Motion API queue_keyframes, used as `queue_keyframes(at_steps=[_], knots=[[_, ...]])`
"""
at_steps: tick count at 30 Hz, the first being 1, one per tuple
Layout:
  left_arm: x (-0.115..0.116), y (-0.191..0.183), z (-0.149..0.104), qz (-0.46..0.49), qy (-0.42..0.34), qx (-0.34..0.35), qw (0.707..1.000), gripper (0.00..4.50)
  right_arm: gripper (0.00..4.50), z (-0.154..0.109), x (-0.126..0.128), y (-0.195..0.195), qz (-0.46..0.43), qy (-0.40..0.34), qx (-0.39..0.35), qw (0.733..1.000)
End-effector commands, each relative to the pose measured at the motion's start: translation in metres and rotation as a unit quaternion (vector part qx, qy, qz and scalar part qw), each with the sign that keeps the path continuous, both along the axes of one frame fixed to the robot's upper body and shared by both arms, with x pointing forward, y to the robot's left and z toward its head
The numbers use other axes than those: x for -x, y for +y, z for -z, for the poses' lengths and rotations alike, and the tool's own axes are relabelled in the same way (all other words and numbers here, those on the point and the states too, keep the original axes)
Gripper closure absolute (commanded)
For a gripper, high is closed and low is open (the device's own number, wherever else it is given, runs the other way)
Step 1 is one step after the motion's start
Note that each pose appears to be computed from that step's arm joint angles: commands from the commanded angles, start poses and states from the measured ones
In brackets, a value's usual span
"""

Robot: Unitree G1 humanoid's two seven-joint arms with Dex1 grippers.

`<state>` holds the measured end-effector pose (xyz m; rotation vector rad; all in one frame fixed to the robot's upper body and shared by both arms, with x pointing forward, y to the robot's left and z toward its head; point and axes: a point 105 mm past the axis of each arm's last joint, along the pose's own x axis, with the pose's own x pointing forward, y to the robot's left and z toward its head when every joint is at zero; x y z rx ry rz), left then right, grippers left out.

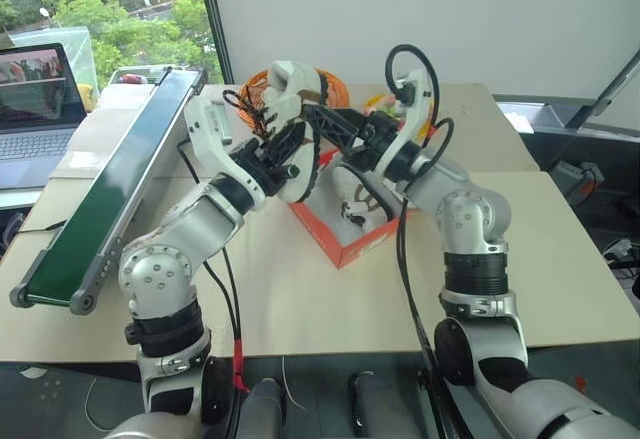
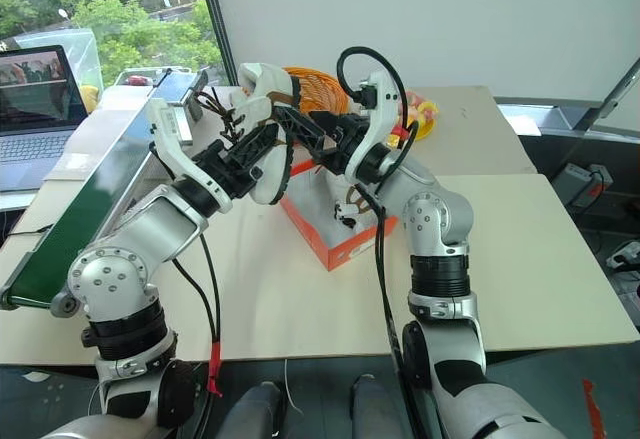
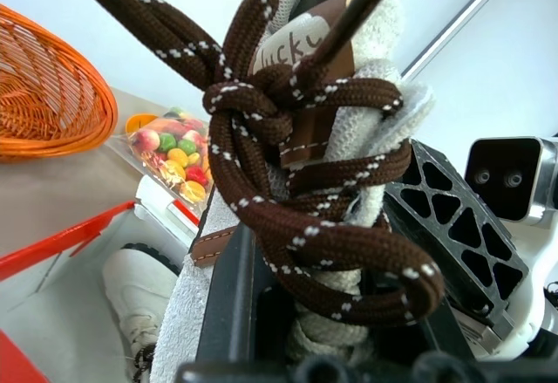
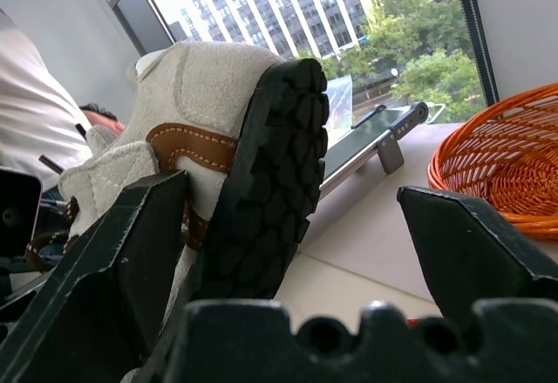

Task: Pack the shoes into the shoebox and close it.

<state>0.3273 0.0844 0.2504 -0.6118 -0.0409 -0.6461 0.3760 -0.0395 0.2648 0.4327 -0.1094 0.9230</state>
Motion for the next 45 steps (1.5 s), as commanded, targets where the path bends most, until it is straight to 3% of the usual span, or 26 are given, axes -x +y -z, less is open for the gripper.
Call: queue_keyframes(at_steps=[1,4,7,17,22,24,25,26,30,33,35,45], knots=[[0.023,-0.034,0.004,0.086,-0.034,-0.041,0.995,4.07,0.00,-0.028,0.006,0.009,-0.020,-0.038,-0.022,0.999],[0.027,-0.040,0.019,0.111,-0.033,-0.073,0.991,4.07,0.00,-0.031,0.004,0.010,-0.021,-0.035,-0.028,0.999],[0.028,-0.046,0.022,0.122,-0.041,-0.078,0.989,4.09,0.75,-0.031,0.000,0.010,-0.017,-0.023,-0.035,0.999],[0.022,-0.043,0.000,0.112,-0.067,-0.055,0.990,4.09,4.01,-0.025,-0.002,0.009,0.001,-0.007,-0.032,0.999],[0.020,-0.033,0.008,0.095,-0.055,-0.057,0.992,4.09,4.01,-0.028,-0.005,-0.002,0.022,-0.014,-0.026,0.999],[0.017,-0.025,0.011,0.077,-0.052,-0.060,0.994,4.09,3.49,-0.031,-0.005,-0.009,0.028,-0.019,-0.024,0.999],[0.014,-0.019,0.011,0.063,-0.054,-0.062,0.995,4.09,3.49,-0.033,-0.001,-0.009,0.021,-0.024,-0.017,0.999],[0.011,-0.014,0.011,0.050,-0.057,-0.067,0.995,4.09,2.88,-0.033,0.000,-0.010,0.019,-0.027,-0.010,0.999],[0.008,-0.005,0.007,0.016,-0.119,-0.146,0.982,4.09,1.61,-0.030,0.002,-0.016,0.004,0.011,-0.018,1.000],[0.007,-0.004,0.003,0.001,-0.153,-0.167,0.974,4.09,0.54,-0.028,0.003,-0.021,-0.010,0.042,-0.034,0.998],[0.006,-0.002,0.001,-0.011,-0.171,-0.179,0.969,4.09,0.06,-0.025,0.002,-0.026,-0.010,0.058,-0.036,0.998],[-0.003,0.003,-0.005,-0.046,-0.212,-0.200,0.956,4.09,0.06,-0.031,0.021,-0.021,-0.077,0.101,-0.093,0.988]])
